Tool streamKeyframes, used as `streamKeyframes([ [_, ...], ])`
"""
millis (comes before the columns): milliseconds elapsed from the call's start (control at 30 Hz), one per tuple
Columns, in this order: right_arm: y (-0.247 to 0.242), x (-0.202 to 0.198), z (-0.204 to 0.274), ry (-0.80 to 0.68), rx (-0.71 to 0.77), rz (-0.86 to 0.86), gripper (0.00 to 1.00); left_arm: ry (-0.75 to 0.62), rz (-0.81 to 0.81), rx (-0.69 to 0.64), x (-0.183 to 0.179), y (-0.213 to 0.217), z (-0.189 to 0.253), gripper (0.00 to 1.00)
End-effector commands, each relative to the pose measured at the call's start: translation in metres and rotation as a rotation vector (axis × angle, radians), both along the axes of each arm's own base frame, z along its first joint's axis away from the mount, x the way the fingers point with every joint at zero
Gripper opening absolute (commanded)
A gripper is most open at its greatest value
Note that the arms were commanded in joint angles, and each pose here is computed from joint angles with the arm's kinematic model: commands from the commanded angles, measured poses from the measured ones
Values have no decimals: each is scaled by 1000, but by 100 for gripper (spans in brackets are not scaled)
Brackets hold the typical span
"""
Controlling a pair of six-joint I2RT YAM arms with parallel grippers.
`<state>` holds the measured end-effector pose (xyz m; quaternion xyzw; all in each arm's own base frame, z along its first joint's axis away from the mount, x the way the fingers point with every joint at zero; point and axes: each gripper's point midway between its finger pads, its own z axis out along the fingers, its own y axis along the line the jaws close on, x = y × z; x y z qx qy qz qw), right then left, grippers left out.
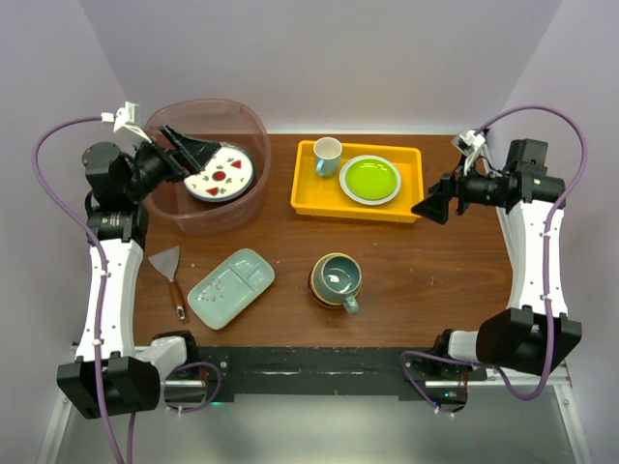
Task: Place the mixed dishes into the plastic bin
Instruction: Pick up the plate at the center of the board.
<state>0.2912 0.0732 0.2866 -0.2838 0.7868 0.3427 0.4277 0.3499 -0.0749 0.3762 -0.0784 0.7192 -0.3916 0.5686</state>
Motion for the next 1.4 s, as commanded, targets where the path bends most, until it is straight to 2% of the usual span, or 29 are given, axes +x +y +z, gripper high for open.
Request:
streamKeyframes([
  [0, 3, 0, 15, -51, 7, 32, 98, -121, -16, 18, -11, -3, 40, 100],
  [1033, 4, 3, 17, -60, -21, 66, 98, -122, -14, 34, -13, -3, 39, 100],
  [1367, 19, 4, 19, -79, -104, 153, 98, -110, 1, 88, -17, -3, 34, 100],
])
